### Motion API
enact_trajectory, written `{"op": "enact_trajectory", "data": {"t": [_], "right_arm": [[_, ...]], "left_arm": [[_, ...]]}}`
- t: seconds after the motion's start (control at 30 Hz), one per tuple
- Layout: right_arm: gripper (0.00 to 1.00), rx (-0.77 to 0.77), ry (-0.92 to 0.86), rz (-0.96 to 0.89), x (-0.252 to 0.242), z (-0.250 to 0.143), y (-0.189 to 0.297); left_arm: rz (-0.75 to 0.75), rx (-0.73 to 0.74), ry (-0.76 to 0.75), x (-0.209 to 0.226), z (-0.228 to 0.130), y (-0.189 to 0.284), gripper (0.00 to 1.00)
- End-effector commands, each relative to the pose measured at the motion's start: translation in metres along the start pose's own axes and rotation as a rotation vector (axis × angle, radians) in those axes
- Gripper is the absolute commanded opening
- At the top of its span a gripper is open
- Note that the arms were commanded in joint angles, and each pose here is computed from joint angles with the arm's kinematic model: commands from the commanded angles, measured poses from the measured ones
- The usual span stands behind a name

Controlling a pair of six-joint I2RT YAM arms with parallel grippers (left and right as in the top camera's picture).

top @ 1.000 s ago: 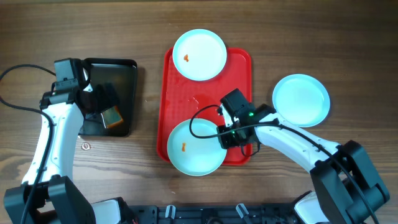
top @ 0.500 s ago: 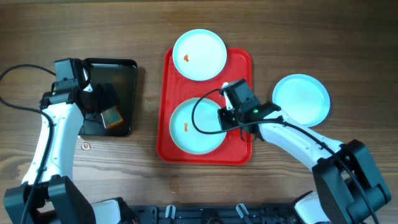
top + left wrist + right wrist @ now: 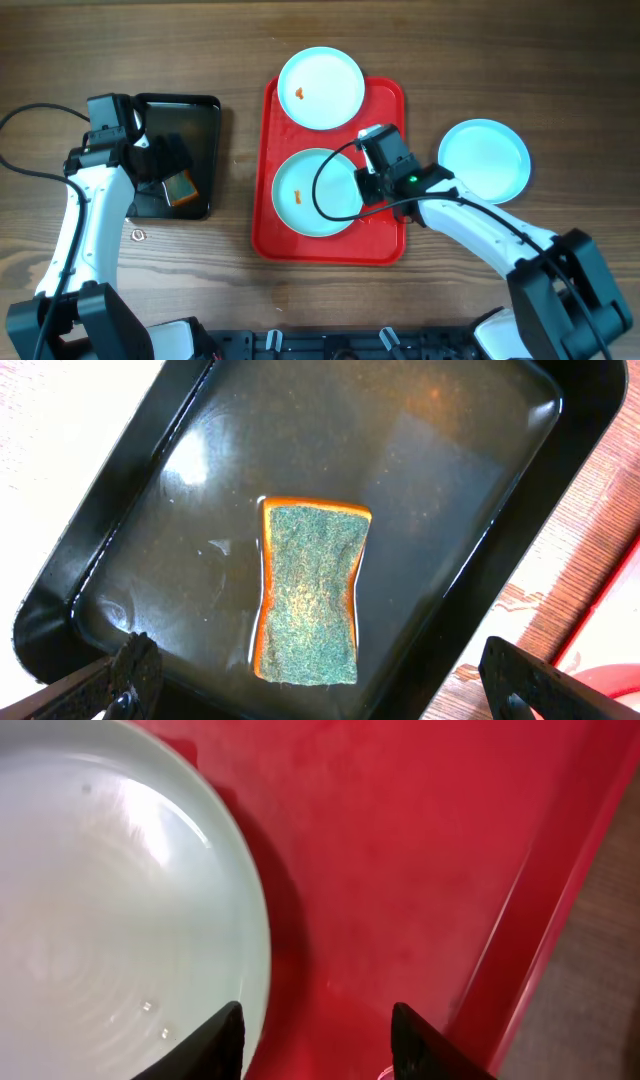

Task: Clean dirty plates on tray and stack at the side
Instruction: 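Move the right gripper to the rim of the bottom plate, then grasp the sponge in the basin with the left gripper and wet it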

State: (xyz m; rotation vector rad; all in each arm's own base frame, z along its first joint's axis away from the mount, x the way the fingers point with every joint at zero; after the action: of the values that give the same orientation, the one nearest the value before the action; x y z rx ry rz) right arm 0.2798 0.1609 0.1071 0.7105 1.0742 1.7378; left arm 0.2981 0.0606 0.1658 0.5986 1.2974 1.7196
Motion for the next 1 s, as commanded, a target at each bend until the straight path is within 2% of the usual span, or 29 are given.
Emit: {"op": "enact_trajectory", "data": {"t": [0.0, 0.1, 0.2, 0.33, 0.53, 0.6, 0.7, 0.77, 0.83, 0.9, 0.93, 0.97], "right_arm": [[0.50, -0.031, -0.062, 0.109, 0.009, 0.007, 0.020], [0.55, -0.034, -0.088, 0.171, 0.014, 0.007, 0.029], [0.57, -0.039, -0.092, 0.224, 0.018, 0.007, 0.040], [0.58, -0.066, -0.107, 0.232, 0.017, 0.008, 0.054], [0.58, -0.068, -0.128, 0.234, 0.017, 0.007, 0.059], [0.58, -0.061, -0.129, 0.236, 0.017, 0.006, 0.059], [0.58, -0.048, -0.129, 0.234, 0.017, 0.004, 0.058], [0.58, -0.039, -0.131, 0.232, 0.017, 0.003, 0.058], [0.58, -0.038, -0.138, 0.232, 0.017, 0.003, 0.058], [0.58, -0.042, -0.138, 0.233, 0.017, 0.004, 0.058], [0.58, -0.043, -0.137, 0.233, 0.017, 0.004, 0.058], [0.58, -0.042, -0.138, 0.233, 0.017, 0.004, 0.058]], "left_arm": [[-0.010, 0.000, 0.000, 0.000, 0.001, 0.001, 1.00], [-0.010, 0.000, 0.000, 0.000, 0.001, 0.001, 1.00], [-0.008, -0.005, -0.001, 0.000, 0.001, 0.001, 1.00], [-0.046, -0.177, 0.001, -0.007, 0.029, 0.004, 1.00], [-0.083, -0.208, -0.001, -0.012, 0.035, 0.005, 1.00], [-0.198, -0.151, 0.001, -0.022, 0.029, 0.006, 1.00], [-0.231, 0.002, 0.017, -0.022, 0.006, 0.004, 1.00], [-0.167, 0.037, 0.033, -0.015, -0.001, -0.002, 1.00], [-0.052, 0.045, 0.133, -0.002, -0.007, -0.014, 1.00], [0.008, 0.064, 0.164, 0.006, -0.014, -0.030, 1.00], [0.013, 0.080, 0.165, 0.008, -0.017, -0.038, 0.96], [0.020, 0.097, 0.165, 0.009, -0.021, -0.047, 0.79]]}}
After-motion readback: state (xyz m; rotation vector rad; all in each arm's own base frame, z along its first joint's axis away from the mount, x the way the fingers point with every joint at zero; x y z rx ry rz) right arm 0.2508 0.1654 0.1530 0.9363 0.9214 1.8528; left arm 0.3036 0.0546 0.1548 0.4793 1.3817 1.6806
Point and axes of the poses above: each gripper's point midway between its finger pads, its own y axis back along the fingers, its own x axis along the line the jaws close on, z = x × y, the point moved 8 cm from there along y, back along the fingers, and after that the axes turned 2 degrees about y, right-handed, at the moved point
